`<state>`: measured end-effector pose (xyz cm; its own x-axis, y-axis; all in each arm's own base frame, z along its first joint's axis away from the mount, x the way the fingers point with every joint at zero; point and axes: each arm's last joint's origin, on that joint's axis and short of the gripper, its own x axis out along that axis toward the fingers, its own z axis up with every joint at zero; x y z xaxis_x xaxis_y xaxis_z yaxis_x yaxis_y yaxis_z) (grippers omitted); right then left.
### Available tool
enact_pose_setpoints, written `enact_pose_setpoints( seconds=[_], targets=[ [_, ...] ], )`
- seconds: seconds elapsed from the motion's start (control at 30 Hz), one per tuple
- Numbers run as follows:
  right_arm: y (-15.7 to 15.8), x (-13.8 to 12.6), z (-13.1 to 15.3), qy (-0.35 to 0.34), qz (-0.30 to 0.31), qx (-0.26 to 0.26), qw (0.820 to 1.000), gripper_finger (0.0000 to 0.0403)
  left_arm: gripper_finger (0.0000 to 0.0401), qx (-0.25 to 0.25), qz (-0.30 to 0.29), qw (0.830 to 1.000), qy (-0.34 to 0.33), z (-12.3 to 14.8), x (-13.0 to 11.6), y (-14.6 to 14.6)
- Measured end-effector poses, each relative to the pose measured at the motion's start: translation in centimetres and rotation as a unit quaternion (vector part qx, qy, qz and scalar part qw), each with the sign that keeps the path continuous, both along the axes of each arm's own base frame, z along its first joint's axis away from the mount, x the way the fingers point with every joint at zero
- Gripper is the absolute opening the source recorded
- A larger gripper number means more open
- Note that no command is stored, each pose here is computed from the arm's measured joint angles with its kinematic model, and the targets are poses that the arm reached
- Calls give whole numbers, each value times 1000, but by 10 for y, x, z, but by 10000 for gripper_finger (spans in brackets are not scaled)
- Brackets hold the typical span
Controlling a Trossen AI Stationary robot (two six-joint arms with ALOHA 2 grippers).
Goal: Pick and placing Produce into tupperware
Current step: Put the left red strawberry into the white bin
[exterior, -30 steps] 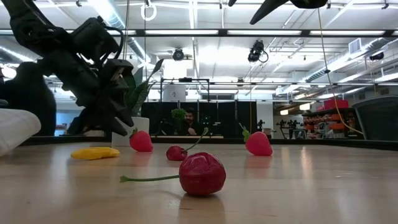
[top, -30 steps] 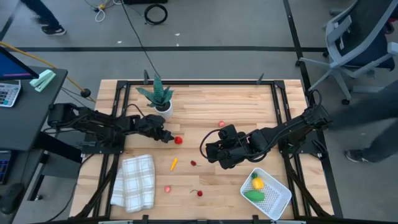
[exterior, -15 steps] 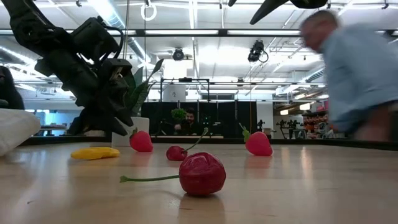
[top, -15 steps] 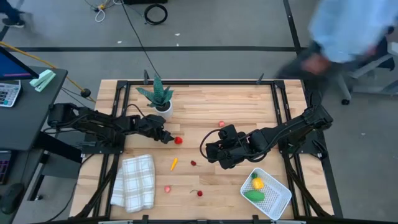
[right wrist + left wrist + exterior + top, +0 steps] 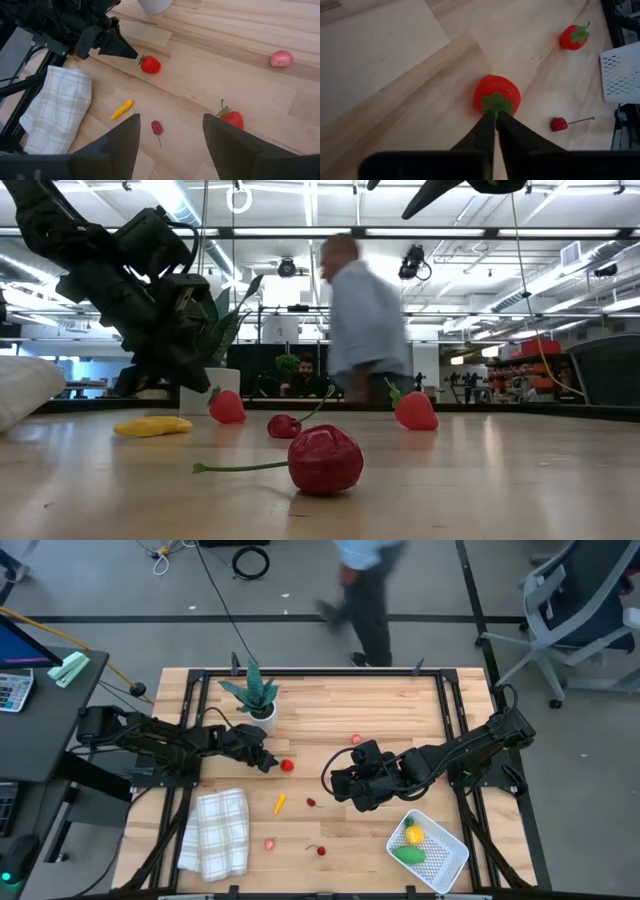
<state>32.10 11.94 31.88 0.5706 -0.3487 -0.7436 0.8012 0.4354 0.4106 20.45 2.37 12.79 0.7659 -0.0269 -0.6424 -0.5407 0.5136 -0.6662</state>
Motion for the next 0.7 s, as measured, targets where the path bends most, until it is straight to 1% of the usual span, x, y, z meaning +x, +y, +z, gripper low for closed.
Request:
enact_pose_setpoints(
  seconds=[0.07,0.2,0.27,0.33,0.4,0.47,0.6,0.7],
  targets=[
    [0,0,0,0,0,0,1000,224,9,7,-6,1000,-1,0,0,0],
    [0,0,0,0,0,0,1000,224,11,18,-13,1000,-19,3,2,0],
    [0,0,0,0,0,0,1000,224,7,14,-18,999,-43,6,5,-1],
    [0,0,0,0,-1,0,1000,224,7,1,-27,996,-84,13,9,-4],
    [0,0,0,2,-1,-1,1000,224,7,-12,-42,990,-134,22,15,-10],
    [-1,-1,-1,6,-1,-3,1000,224,5,-22,-59,984,-165,31,20,-17],
    [-2,-3,-2,21,-1,-9,1000,224,5,-32,-117,973,-195,56,36,-38],
    [-5,-10,-5,59,-3,-24,998,224,4,-21,-163,968,-190,79,49,-57]
  ],
)
